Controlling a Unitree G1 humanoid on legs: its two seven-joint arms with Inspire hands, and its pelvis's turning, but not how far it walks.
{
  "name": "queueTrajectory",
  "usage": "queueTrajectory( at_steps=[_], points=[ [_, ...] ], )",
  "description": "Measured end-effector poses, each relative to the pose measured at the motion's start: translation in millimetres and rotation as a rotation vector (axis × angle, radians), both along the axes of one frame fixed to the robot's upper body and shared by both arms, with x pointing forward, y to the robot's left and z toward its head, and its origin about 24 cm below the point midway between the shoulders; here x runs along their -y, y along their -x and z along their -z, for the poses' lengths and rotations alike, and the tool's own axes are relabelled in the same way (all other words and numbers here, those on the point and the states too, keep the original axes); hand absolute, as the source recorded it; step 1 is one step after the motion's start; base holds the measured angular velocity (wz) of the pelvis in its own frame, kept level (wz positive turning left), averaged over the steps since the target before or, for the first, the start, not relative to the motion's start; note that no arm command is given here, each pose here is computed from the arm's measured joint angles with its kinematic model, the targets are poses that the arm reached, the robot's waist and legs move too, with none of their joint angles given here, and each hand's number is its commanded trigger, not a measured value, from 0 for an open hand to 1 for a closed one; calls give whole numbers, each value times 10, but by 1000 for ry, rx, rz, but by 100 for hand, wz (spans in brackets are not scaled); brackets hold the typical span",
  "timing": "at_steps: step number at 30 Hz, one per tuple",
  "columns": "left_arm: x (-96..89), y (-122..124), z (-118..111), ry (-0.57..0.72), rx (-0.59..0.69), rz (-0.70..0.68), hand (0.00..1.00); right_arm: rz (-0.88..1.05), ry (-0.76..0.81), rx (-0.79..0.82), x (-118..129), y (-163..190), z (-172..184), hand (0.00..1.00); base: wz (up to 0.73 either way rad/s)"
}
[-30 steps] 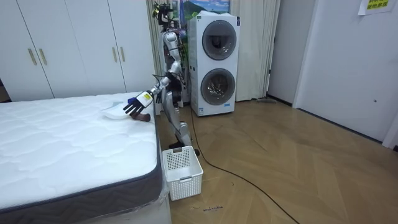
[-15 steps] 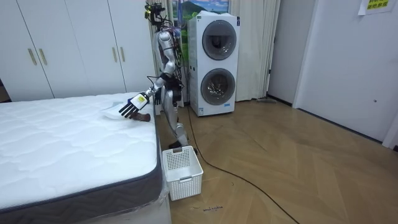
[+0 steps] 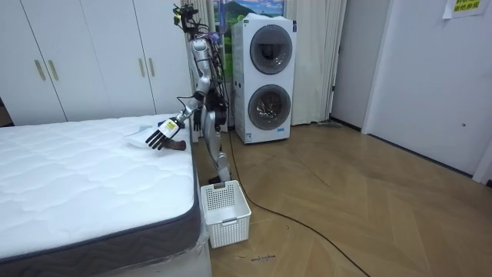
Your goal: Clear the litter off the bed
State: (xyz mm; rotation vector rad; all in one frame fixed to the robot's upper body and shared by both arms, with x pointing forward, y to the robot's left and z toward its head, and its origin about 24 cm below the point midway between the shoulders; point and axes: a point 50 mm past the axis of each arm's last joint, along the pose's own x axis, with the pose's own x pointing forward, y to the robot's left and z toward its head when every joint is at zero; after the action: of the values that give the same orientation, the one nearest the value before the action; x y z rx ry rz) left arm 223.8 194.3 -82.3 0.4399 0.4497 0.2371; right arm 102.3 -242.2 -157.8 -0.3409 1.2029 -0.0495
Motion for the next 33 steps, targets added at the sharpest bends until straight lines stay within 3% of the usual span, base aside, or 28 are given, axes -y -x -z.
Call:
queueTrajectory(
  at_steps=[12,33],
  points=[
    [66,169,238,2,-156,70,0,-36,16,29,-15,-154,-37,0,-2],
    [185,67,214,7,-149,119,0,-59,46,62,-50,-262,-62,0,0]
  ],
)
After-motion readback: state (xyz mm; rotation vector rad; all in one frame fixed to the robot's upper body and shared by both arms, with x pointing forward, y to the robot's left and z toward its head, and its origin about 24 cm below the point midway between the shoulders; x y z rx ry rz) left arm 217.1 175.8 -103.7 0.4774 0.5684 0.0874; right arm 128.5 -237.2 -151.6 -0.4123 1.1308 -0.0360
